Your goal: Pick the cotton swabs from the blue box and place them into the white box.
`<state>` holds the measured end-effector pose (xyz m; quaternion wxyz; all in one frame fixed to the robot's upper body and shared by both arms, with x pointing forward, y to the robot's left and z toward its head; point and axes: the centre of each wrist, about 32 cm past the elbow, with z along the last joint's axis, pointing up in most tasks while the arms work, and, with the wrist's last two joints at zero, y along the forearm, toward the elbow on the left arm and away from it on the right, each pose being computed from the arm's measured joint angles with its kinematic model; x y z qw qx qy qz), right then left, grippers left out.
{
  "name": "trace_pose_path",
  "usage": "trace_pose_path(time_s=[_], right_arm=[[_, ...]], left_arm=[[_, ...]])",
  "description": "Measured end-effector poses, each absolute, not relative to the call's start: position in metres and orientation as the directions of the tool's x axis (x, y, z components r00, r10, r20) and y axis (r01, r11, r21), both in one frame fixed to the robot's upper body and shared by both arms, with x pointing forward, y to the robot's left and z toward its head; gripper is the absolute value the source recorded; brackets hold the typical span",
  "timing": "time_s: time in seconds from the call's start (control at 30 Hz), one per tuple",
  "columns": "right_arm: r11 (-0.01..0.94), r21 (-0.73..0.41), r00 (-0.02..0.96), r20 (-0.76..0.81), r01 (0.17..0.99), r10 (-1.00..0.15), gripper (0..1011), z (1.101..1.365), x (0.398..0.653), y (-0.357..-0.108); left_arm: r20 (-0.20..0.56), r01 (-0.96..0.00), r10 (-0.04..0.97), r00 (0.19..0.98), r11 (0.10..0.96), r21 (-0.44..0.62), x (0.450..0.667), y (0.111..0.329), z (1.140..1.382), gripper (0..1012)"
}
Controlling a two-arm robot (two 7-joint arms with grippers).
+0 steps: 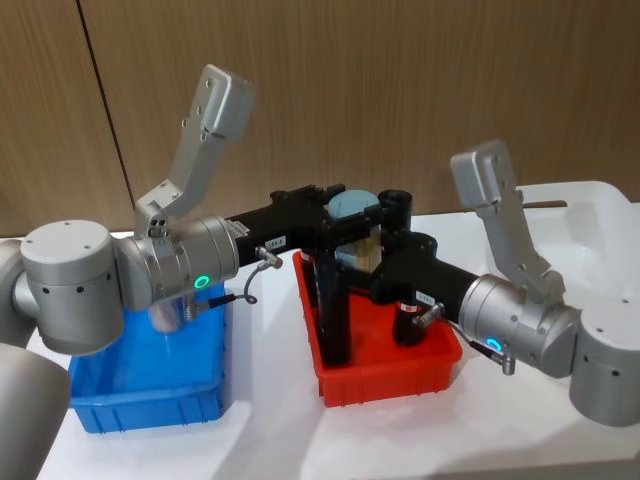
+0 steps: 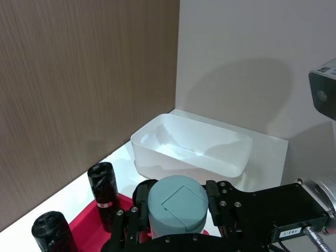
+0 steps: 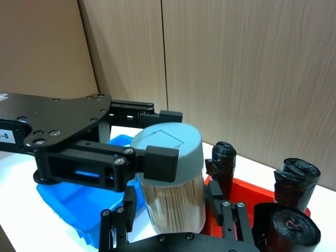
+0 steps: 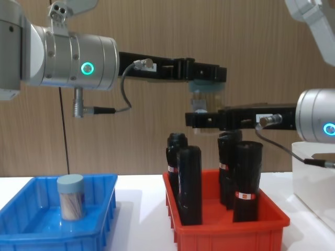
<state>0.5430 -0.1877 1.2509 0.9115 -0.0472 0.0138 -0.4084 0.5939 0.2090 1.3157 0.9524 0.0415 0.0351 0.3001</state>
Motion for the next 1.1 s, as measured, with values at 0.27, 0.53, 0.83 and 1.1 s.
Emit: trace_pose_path(time_s=[0.27, 0.53, 0.83, 1.1], right_arm=[[0.665, -0.086, 0.668, 0.012, 0.742, -0.744, 653, 1.2520, 0.5456, -0.1857], [0.664, -0.077, 0.666, 0.008, 0.744, -0.746, 639, 1.2533, 0.5467, -0.1847], [0.662, -0.061, 0.664, 0.007, 0.747, -0.748, 639, 1.2554, 0.5476, -0.1838], [0.662, -0.055, 0.663, 0.004, 0.747, -0.748, 639, 1.2554, 0.5480, -0.1833]], left_arm=[[-0.042, -0.569, 0.574, 0.817, 0.816, 0.100, 0.5939, 0.2090, 1.3157, 669], [-0.040, -0.569, 0.575, 0.817, 0.816, 0.097, 0.5939, 0.2091, 1.3159, 669], [-0.043, -0.568, 0.573, 0.818, 0.817, 0.101, 0.5938, 0.2087, 1.3154, 862], [-0.043, -0.568, 0.574, 0.818, 0.817, 0.101, 0.5938, 0.2088, 1.3155, 1000]])
